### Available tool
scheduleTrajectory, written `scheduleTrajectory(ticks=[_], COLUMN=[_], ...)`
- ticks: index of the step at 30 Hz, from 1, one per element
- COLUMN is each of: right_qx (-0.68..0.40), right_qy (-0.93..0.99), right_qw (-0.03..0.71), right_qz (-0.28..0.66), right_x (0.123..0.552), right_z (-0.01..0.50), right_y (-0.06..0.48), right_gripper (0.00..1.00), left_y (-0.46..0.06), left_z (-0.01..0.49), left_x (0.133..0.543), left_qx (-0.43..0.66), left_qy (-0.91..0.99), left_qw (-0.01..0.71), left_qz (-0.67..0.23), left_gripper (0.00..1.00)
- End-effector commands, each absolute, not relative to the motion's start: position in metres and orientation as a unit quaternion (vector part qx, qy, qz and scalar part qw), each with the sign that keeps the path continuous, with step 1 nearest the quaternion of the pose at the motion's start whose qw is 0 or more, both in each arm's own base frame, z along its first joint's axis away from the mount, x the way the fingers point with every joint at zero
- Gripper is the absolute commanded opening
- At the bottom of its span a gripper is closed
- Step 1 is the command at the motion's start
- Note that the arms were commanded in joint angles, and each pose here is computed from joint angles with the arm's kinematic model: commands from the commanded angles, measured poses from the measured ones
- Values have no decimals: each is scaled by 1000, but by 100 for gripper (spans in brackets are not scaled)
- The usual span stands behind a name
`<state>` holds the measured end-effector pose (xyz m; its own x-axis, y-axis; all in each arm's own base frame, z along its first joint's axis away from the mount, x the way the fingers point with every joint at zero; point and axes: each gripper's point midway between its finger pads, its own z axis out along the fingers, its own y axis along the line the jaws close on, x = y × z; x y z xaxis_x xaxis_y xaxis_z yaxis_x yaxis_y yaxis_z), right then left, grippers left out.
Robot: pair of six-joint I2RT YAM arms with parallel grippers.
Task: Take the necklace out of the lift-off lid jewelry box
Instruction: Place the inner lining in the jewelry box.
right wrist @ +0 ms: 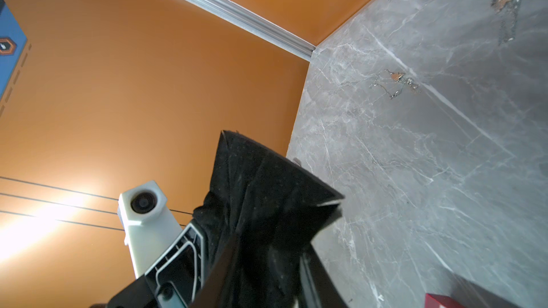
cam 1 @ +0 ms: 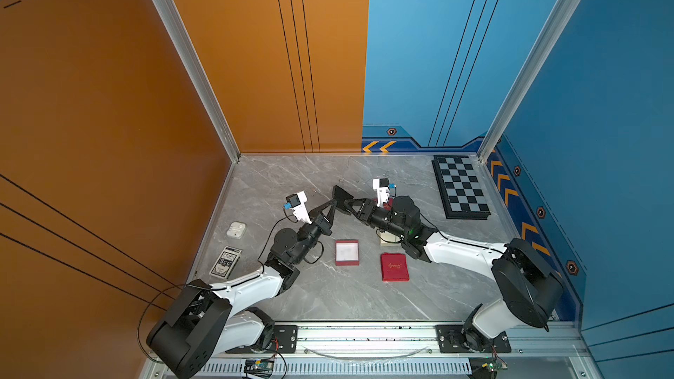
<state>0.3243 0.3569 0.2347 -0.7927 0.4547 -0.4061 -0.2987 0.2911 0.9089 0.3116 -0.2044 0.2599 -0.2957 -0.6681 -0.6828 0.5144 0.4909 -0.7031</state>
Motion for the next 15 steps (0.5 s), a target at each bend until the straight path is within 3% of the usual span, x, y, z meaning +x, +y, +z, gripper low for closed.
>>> scheduleTrajectory(ticks=[1,7,12,15], right_qx=[49,40,30,21], right_qy=[728,735,760,787], right_qw=[334,343,349,345], right_qz=[596,583,547,511], right_x=[323,322,318,313], right_z=[242,243,235,226], right_y=[353,349,339,329], right_gripper=[20,9,8,8], left_y=[-208,-210,-209,-206], left_z=[258,250,242,227], left_x=[309,311,313,315], left_qx=[-61,-65,-69,-79], left_qy=[627,635,647,671], left_qw=[589,582,572,558], left_qz=[-506,-503,-499,-482], left_gripper=[0,0,23,30])
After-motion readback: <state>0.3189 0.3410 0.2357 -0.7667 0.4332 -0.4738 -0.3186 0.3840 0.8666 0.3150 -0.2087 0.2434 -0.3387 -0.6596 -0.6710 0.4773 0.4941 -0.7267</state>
